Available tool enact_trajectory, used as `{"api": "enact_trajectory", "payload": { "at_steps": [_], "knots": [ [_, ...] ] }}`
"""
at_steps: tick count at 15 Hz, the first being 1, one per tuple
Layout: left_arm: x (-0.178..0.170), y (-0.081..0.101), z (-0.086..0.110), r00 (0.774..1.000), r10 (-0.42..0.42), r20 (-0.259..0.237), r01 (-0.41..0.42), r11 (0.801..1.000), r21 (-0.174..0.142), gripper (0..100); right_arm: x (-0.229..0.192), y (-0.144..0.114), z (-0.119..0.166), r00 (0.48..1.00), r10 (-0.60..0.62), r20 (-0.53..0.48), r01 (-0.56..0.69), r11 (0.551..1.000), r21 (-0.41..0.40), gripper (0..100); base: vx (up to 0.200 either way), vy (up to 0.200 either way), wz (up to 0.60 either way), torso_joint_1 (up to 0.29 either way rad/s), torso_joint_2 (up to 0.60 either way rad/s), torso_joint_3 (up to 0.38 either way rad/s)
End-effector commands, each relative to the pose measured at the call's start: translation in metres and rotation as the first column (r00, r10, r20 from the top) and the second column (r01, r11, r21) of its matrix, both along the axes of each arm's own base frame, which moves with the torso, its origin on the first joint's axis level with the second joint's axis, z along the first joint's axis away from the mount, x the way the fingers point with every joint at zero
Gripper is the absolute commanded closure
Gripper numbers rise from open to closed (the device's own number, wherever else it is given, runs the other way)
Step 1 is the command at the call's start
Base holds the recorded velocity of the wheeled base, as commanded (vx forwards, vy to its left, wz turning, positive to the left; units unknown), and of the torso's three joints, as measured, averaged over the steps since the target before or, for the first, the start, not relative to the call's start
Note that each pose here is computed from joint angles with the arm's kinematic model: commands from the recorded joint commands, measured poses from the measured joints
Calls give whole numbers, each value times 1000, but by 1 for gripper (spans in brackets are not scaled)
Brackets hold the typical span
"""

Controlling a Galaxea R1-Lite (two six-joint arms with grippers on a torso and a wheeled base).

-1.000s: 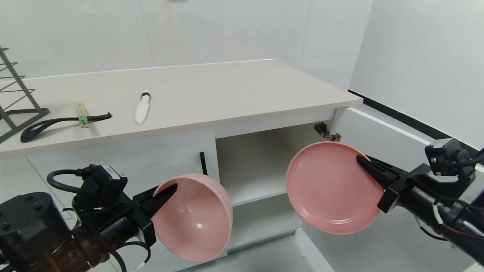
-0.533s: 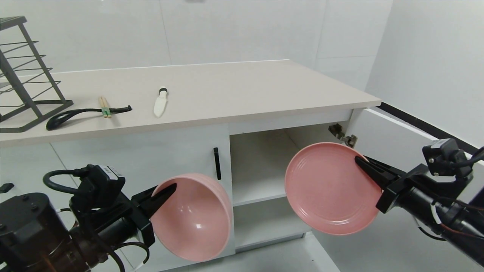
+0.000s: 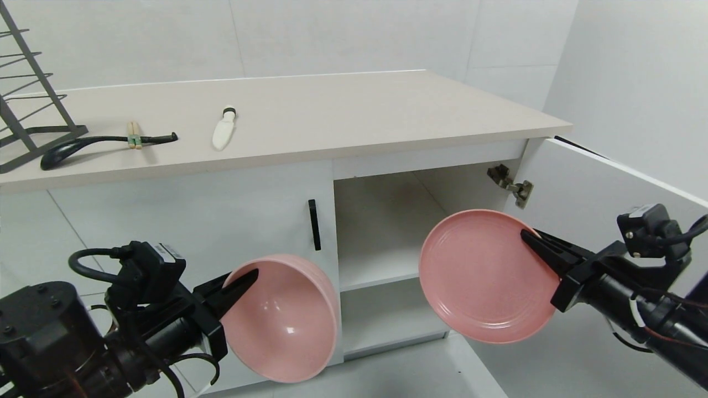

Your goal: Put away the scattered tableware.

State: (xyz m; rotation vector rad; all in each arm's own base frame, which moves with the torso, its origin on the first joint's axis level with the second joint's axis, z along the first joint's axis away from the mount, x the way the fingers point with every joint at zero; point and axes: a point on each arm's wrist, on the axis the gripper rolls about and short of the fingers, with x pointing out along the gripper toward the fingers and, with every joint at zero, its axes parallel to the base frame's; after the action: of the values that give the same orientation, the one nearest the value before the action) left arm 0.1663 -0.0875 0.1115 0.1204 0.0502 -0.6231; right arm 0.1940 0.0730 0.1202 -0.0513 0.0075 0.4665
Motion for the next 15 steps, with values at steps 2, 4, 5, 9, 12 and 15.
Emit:
{"api": "enact_trajectory", "payload": {
  "at_steps": [2, 4, 5, 9, 12, 15],
  "knots": [
    [1, -1, -4, 1000, -3, -17, 3, 1000, 8, 100, 4, -2, -7, 999, -18, -31, 18, 1000, -12, 100, 0, 0, 0, 0, 0, 0],
    [1, -3, -9, 999, -11, -43, 12, 1000, 21, 100, 9, -5, -13, 997, -40, -60, 39, 999, -21, 100, 0, 0, 0, 0, 0, 0],
    [2, -4, -12, 998, -13, -58, 15, 999, 29, 100, 12, -7, -17, 996, -53, -73, 51, 998, -26, 100, 0, 0, 0, 0, 0, 0],
    [3, -5, -13, 998, -17, -62, 19, 999, 36, 100, 9, -8, -24, 992, -52, -113, 48, 998, -38, 100, 150, 0, 0, -1, 1, 27],
    [-4, -16, -14, 995, -83, -59, 86, 995, 46, 100, -6, 1, -40, 978, 4, -209, -17, 998, -61, 100, 0, 0, 0, 0, 0, 0],
    [-9, -21, -11, 992, -122, -43, 124, 992, 40, 100, 0, 7, -56, 956, 12, -294, -29, 998, -55, 100, 0, 0, 0, 0, 0, 0]
  ]
}}
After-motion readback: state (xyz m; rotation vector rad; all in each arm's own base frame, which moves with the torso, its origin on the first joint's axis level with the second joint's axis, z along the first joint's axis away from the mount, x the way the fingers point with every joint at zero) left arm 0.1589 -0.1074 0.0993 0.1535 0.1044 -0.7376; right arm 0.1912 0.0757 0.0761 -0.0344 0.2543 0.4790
